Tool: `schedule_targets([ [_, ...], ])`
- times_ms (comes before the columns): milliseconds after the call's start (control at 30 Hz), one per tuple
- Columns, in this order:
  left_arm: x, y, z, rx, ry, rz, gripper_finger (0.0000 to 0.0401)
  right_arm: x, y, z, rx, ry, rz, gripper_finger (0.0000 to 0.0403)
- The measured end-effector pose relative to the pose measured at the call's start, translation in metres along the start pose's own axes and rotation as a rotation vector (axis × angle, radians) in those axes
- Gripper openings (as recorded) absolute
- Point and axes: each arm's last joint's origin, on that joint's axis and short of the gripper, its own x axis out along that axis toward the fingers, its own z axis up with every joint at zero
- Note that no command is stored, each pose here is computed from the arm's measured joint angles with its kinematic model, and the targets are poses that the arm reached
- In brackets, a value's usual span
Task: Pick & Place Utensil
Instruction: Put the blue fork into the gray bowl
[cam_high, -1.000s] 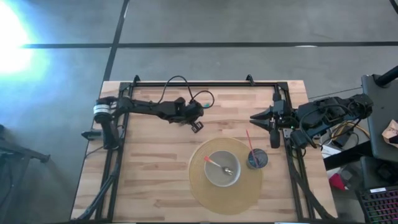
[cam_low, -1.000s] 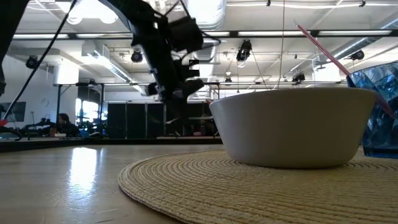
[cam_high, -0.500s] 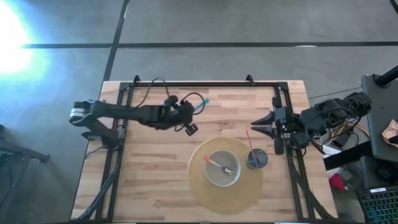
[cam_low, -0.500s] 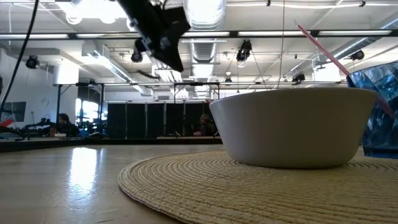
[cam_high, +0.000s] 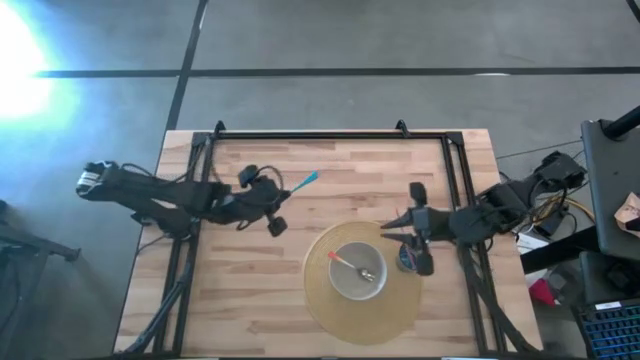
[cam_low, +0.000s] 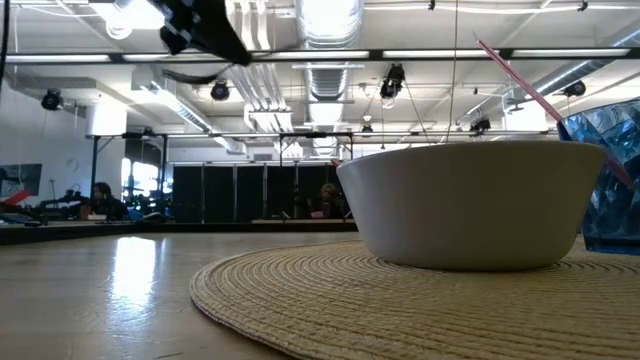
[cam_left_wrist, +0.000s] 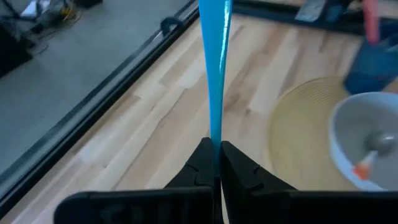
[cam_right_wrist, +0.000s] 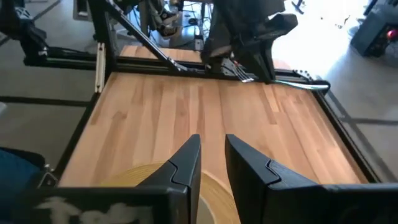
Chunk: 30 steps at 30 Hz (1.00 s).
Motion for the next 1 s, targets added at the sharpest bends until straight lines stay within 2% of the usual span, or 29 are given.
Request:
schedule_targets([
  [167, -0.024, -0.007, -0.002, 0.009, -0.090, -0.022, 0.0005, 0.018, 0.010, 0.002, -0.066, -0.020, 0.002, 0.0068],
  [367, -0.035, -0.022, 0.002, 0.051, -0.212, 0.018, 0.0004, 0.035, 0.021, 0.009, -0.165, -0.093, 0.008, 0.0068],
  [467, -0.032, -0.029, 0.001, 0.067, -0.220, 0.015, 0.0003, 0.044, 0.026, 0.010, -0.211, -0.115, 0.006, 0.0068],
  [633, -0.020, -0.041, -0.004, 0.083, -0.219, 0.075, 0.0007, 0.058, 0.033, 0.005, -0.278, -0.089, 0.002, 0.0068],
  [1000, 0.005, -0.064, -0.011, 0.077, -0.233, 0.115, 0.0007, 0.090, 0.047, -0.012, -0.333, -0.005, -0.002, 0.0068],
])
